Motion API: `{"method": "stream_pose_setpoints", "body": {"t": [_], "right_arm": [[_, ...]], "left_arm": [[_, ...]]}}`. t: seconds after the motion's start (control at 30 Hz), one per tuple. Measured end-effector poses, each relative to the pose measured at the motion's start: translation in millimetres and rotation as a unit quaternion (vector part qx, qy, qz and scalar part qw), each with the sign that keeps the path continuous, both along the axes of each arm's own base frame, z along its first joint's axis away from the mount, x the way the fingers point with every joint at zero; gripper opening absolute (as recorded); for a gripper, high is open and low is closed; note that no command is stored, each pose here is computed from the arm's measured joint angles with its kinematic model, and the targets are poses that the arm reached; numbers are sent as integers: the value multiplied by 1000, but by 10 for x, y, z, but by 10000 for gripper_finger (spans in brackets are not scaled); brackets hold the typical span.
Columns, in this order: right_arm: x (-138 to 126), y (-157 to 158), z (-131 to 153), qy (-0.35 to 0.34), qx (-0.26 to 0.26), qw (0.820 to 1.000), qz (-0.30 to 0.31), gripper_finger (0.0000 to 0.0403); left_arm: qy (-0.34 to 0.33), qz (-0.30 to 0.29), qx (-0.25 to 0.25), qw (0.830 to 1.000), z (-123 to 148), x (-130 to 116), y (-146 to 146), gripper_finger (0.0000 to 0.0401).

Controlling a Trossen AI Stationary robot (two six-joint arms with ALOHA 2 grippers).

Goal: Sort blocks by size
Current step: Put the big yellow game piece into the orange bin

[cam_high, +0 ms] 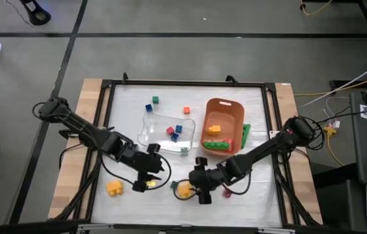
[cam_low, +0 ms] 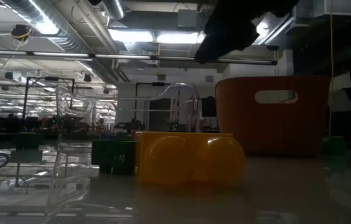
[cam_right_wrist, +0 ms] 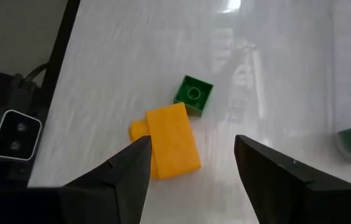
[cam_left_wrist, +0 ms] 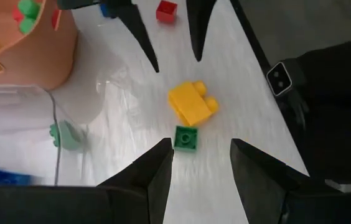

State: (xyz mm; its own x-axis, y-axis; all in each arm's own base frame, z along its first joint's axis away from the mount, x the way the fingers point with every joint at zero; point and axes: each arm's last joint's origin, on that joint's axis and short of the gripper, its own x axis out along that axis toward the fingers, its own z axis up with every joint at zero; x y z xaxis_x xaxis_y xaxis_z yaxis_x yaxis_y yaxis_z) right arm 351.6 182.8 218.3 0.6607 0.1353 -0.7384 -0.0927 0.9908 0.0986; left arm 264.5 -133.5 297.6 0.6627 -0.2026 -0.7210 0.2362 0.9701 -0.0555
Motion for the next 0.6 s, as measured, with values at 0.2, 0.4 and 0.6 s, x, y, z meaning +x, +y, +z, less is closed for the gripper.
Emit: {"method": "stream_pose_setpoints", "body": {"t": [0.2, 0.4, 0.6], "right_arm": [[74, -123, -80, 0, 28, 1000, 7, 231], [124, -106, -237, 14, 19, 1000, 20, 231], [145, -79, -338, 28, 25, 999, 31, 231]], "left_arm": [[0, 6, 13, 1000, -239, 170, -209, 150], [-13, -1, 28, 1000, -665, 436, -506, 150], [-9, 12, 37, 999, -1060, 598, -665, 150]]}}
